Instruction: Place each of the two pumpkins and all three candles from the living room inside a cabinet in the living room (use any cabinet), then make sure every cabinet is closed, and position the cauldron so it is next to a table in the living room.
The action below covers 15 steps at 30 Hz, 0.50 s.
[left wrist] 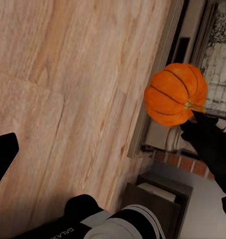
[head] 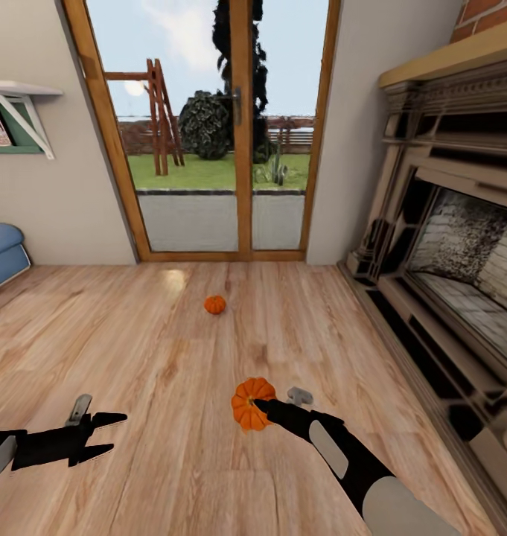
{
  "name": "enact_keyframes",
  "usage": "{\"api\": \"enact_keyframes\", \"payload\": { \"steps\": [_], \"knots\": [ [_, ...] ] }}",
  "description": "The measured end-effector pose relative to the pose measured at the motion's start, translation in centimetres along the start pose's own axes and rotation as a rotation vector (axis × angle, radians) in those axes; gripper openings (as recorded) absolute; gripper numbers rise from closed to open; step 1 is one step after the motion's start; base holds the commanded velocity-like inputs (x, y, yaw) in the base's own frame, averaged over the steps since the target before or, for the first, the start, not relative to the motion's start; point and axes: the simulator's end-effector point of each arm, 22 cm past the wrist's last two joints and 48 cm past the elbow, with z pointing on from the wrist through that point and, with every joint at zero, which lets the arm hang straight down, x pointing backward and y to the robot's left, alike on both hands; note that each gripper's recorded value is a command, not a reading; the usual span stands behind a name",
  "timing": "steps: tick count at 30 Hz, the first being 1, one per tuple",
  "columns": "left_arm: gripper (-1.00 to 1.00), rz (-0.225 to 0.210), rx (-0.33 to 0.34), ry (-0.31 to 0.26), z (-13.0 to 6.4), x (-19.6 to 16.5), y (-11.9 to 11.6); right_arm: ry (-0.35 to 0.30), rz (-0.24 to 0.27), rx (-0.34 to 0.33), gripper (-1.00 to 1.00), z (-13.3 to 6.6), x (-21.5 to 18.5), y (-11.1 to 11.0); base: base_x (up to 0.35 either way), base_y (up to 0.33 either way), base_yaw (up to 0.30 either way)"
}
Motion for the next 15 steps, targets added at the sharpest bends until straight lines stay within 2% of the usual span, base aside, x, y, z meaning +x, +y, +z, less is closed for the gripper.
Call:
{"api": "enact_keyframes", "payload": {
  "steps": [15],
  "knots": [
    [1.00, 0.000, -0.001, 0.000, -0.02, 0.00, 0.01, 0.001, -0.001, -0.005, -1.00, 0.08, 0.11, 0.30, 0.332, 0.133, 0.001]
  ]
}}
